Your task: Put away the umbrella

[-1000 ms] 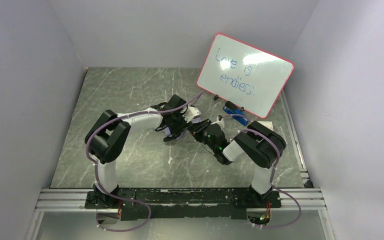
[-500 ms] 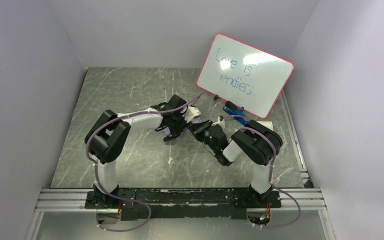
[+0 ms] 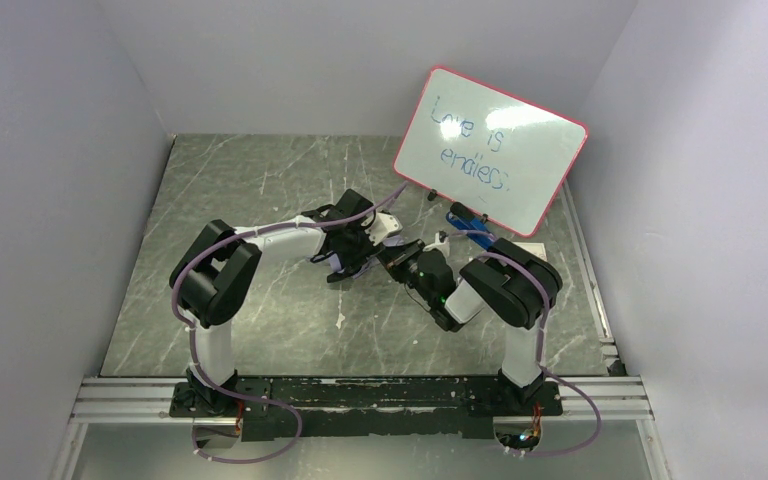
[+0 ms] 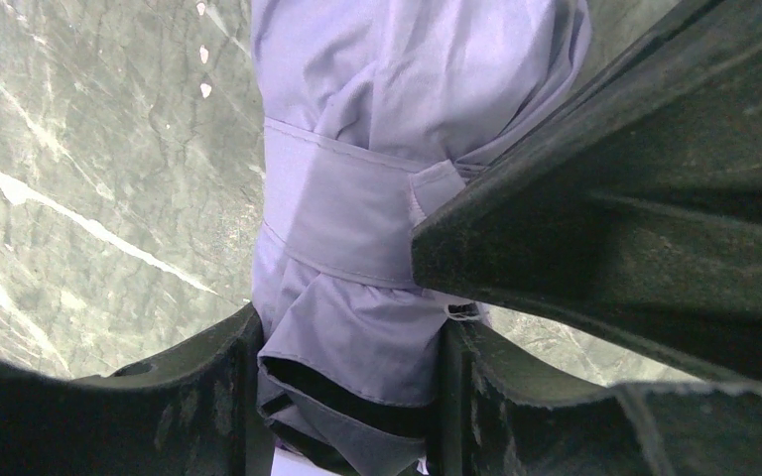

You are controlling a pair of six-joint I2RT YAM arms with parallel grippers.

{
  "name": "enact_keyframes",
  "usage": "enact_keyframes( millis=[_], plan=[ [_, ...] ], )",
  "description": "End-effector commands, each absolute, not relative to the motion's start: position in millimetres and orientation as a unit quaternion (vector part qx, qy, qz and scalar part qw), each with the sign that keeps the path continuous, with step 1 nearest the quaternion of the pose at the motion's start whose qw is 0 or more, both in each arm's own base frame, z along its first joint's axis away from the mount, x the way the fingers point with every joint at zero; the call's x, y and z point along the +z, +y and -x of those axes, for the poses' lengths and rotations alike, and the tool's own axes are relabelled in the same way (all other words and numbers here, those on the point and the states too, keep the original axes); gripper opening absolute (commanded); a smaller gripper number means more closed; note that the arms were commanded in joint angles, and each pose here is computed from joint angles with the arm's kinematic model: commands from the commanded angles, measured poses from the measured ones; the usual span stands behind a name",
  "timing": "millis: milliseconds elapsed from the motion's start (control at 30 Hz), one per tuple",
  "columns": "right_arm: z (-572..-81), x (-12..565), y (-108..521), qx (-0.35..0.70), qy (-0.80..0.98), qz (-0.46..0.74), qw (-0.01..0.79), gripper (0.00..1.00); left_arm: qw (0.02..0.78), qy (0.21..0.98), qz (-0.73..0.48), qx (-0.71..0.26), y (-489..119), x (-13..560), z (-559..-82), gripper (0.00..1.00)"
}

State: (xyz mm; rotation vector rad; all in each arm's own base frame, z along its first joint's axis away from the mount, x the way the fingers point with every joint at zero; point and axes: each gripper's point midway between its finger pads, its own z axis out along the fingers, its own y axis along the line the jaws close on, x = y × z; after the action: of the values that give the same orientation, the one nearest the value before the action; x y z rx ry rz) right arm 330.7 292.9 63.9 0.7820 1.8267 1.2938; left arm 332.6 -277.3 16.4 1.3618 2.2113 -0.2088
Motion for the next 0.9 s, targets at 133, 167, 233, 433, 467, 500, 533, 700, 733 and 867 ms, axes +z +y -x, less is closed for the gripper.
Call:
enact_keyframes(
  millis=[133, 167, 233, 433, 467, 500, 533, 700, 733, 867],
  plan=[
    [-350.6, 76.5, 298.1, 0.516, 0.696, -0.307, 0.394, 0.07, 0.147, 0.831, -0.536, -0.037, -235.9, -35.4, -289.5, 0.05],
    [-351.3, 75.7, 298.0, 0.514, 0.697, -0.308, 0.394, 0.07, 0.147, 0.83, -0.536, -0.037, -235.6, -35.2, -289.1, 0.05],
    [-353.1, 75.9, 297.5, 0.511, 0.696, -0.309, 0.397, 0.07, 0.148, 0.83, -0.537, -0.037, -235.9, -34.3, -289.5, 0.05],
    [-358.5, 73.1, 296.7, 0.501, 0.698, -0.32, 0.399, 0.08, 0.146, 0.829, -0.538, -0.041, -237.0, -34.4, -287.8, 0.05],
    [-358.7, 73.5, 297.4, 0.503, 0.697, -0.319, 0.399, 0.08, 0.147, 0.829, -0.538, -0.041, -237.1, -34.2, -288.2, 0.05],
    [-359.0, 74.0, 297.3, 0.503, 0.696, -0.321, 0.399, 0.08, 0.147, 0.829, -0.538, -0.04, -237.0, -34.4, -288.3, 0.05],
    [-359.0, 74.5, 296.7, 0.503, 0.695, -0.322, 0.4, 0.09, 0.147, 0.829, -0.538, -0.042, -237.4, -34.1, -288.2, 0.05],
    [-352.2, 79.9, 285.7, 0.501, 0.689, -0.324, 0.411, 0.09, 0.131, 0.818, -0.554, -0.088, -247.6, -30.8, -274.4, 0.05],
    [-350.3, 79.1, 283.1, 0.495, 0.693, -0.323, 0.413, 0.09, 0.128, 0.814, -0.558, -0.102, -252.3, -28.7, -271.8, 0.05],
    [-343.4, 72.5, 271.0, 0.459, 0.715, -0.316, 0.422, 0.09, 0.11, 0.803, -0.571, -0.132, -259.9, -26.2, -264.0, 0.05]
  ],
)
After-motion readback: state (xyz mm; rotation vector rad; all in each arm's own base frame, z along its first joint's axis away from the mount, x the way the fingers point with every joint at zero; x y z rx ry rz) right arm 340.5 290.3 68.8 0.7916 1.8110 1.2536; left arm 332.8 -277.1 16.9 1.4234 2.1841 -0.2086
